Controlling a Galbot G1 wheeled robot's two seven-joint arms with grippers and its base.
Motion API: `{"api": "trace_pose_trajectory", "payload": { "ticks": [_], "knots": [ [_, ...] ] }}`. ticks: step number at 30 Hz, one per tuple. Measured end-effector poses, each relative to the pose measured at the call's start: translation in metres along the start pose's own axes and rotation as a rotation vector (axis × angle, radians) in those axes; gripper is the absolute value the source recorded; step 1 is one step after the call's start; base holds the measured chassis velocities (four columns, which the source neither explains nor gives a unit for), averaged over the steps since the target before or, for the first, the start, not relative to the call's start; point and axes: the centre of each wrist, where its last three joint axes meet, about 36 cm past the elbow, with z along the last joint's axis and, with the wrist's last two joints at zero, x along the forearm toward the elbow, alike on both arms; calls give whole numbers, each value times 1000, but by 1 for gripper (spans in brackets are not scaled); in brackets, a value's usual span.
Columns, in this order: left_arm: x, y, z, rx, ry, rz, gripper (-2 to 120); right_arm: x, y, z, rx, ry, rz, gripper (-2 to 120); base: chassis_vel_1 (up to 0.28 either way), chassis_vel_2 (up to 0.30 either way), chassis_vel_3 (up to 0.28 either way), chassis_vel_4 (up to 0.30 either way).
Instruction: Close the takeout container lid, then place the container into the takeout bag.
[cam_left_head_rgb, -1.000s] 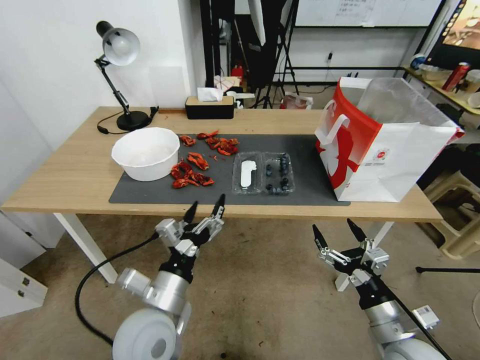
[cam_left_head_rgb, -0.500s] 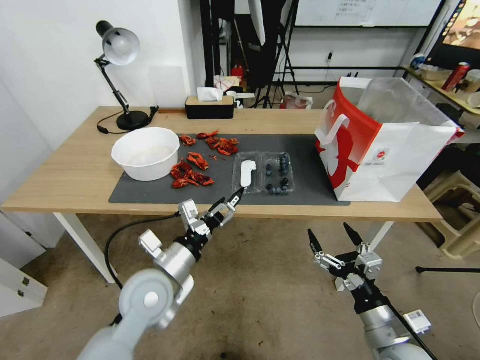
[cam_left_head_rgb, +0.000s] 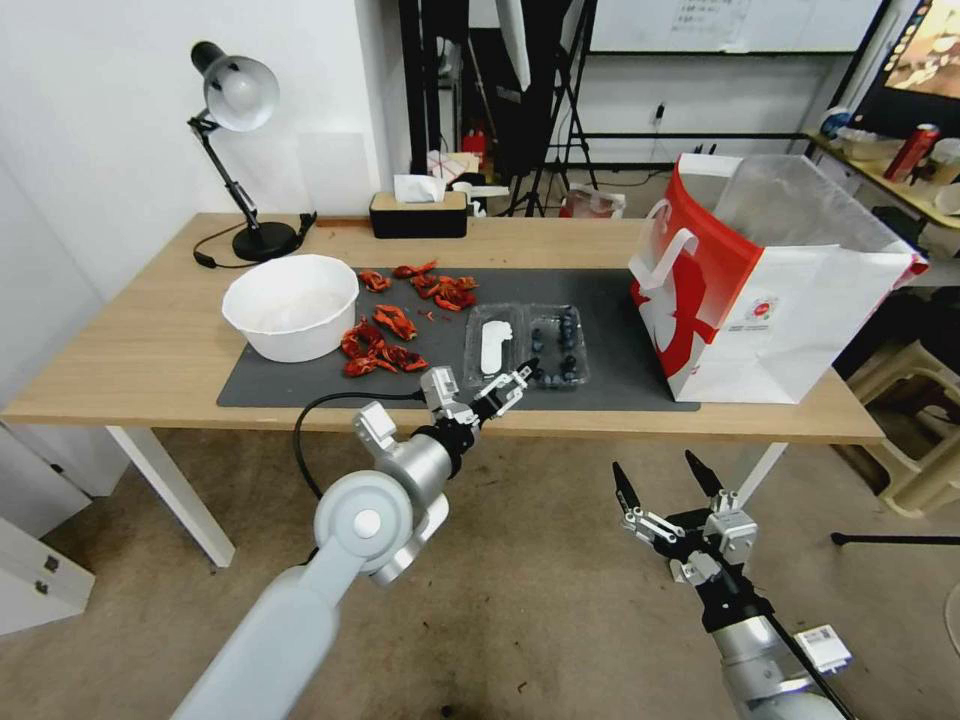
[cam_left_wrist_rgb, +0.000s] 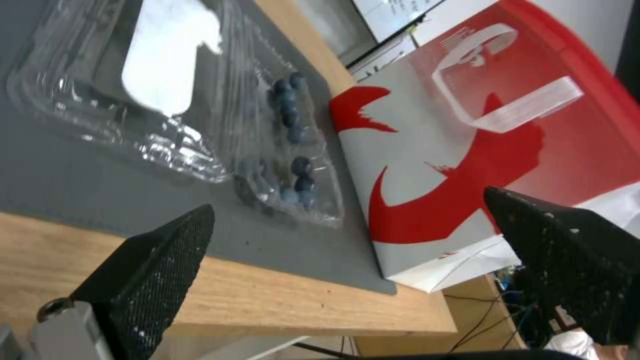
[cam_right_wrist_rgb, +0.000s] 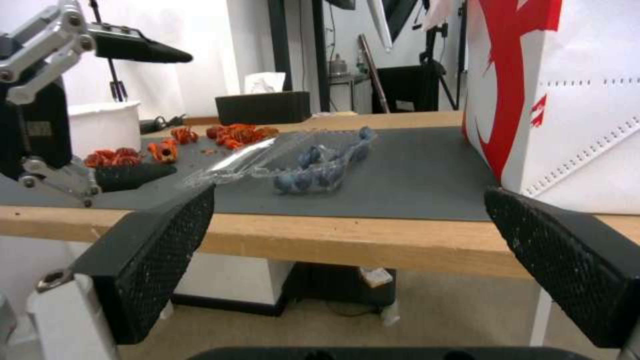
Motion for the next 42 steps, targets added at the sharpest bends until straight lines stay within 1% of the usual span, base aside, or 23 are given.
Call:
{"api": "trace_pose_trajectory", "payload": {
  "ticks": [5, 7, 15, 18, 31, 42],
  "knots": [
    [-9, -2, 2, 2, 1, -16, 100, 1, 1, 1, 2, 1, 4, 100, 0, 0, 0, 0],
    [-16, -2, 2, 13, -5, -35, 100, 3, 0, 3, 4, 2, 7, 100, 0, 0, 0, 0],
    [-25, -2, 4, 28, -1, -55, 100, 3, 0, 5, 6, 3, 10, 100, 0, 0, 0, 0],
    [-31, -3, 3, 46, -1, -72, 100, 2, 1, 5, 7, 2, 9, 100, 0, 0, 0, 0],
    [-43, 0, 9, 74, 6, -99, 100, 2, 1, 6, 9, 5, 11, 100, 0, 0, 0, 0],
    [-61, 1, 7, 103, -9, -131, 100, 3, 1, 8, 9, 1, 15, 100, 0, 0, 0, 0]
  ]
}}
